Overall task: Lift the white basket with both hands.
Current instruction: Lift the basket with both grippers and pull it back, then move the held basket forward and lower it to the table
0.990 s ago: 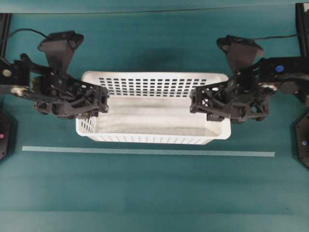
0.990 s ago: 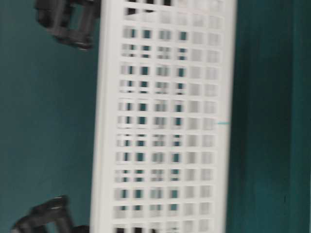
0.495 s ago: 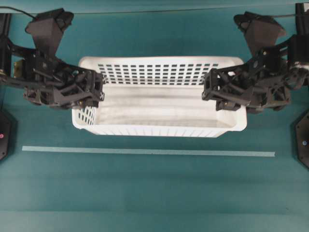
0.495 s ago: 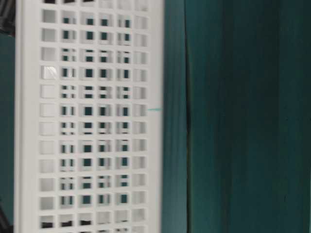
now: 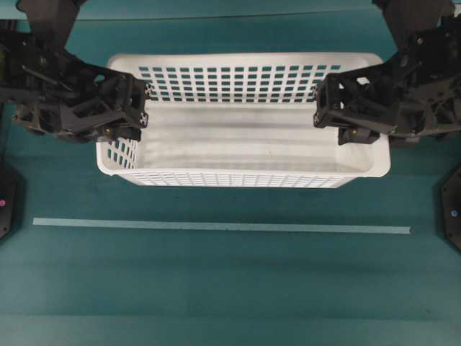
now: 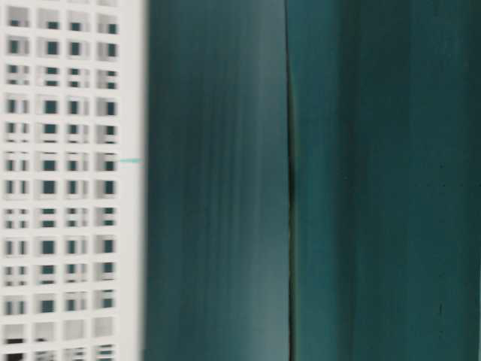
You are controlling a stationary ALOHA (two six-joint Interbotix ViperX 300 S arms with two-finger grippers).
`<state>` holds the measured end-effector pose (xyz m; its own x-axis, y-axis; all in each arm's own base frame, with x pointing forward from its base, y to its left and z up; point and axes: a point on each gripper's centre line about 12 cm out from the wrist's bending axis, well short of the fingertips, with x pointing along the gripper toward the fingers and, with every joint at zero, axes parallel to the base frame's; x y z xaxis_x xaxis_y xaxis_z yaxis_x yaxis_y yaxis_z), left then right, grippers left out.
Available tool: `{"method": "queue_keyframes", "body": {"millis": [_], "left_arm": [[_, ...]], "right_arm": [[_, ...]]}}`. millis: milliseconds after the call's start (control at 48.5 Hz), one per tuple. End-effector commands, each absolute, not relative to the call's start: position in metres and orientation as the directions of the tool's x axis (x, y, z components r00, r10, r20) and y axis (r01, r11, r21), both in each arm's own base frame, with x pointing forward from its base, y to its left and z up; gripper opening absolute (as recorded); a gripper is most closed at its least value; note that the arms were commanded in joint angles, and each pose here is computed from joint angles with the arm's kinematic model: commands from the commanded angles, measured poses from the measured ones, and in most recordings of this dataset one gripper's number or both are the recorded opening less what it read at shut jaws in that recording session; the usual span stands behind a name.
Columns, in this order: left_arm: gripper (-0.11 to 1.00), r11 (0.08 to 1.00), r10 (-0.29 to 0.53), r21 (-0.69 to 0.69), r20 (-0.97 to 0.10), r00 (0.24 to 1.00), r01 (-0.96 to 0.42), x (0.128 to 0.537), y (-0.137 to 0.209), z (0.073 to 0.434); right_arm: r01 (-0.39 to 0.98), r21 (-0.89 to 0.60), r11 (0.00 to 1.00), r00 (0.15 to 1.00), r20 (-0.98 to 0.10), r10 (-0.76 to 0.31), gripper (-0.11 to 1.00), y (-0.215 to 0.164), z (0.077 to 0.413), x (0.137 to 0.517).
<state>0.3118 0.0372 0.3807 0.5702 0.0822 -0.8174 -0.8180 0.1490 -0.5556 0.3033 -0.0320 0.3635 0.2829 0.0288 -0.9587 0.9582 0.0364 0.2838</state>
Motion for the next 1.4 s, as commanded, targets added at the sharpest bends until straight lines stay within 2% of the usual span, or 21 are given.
{"method": "queue_keyframes", "body": {"millis": [0, 227, 578, 867, 1093, 1382], "left_arm": [[0.08, 0.195, 0.089, -0.611, -0.768, 0.634, -0.767, 0.314, 0.036, 0.413], [0.07, 0.242, 0.094, -0.587, -0.779, 0.621, -0.773, 0.316, 0.038, 0.442], [0.07, 0.298, 0.094, -0.549, -0.797, 0.596, -0.781, 0.309, 0.039, 0.485], [0.07, 0.346, 0.098, -0.537, -0.795, 0.599, -0.769, 0.304, 0.04, 0.515], [0.07, 0.379, 0.094, -0.486, -0.826, 0.556, -0.787, 0.292, 0.04, 0.534], [0.07, 0.412, 0.091, -0.454, -0.842, 0.531, -0.79, 0.301, 0.041, 0.538]], "right_arm": [[0.96, 0.266, 0.094, 0.263, -0.964, 0.035, 0.18, -0.029, 0.373, 0.308], [0.962, 0.241, 0.127, 0.241, -0.97, 0.011, 0.18, -0.032, 0.398, 0.308], [0.943, 0.295, 0.153, 0.301, -0.953, -0.021, 0.18, -0.031, 0.44, 0.308], [0.944, 0.263, 0.198, 0.28, -0.958, -0.062, 0.18, -0.028, 0.474, 0.308], [0.947, 0.235, 0.22, 0.257, -0.964, -0.074, 0.18, -0.03, 0.486, 0.312], [0.948, 0.218, 0.23, 0.241, -0.968, -0.073, 0.18, -0.028, 0.488, 0.315]]}}
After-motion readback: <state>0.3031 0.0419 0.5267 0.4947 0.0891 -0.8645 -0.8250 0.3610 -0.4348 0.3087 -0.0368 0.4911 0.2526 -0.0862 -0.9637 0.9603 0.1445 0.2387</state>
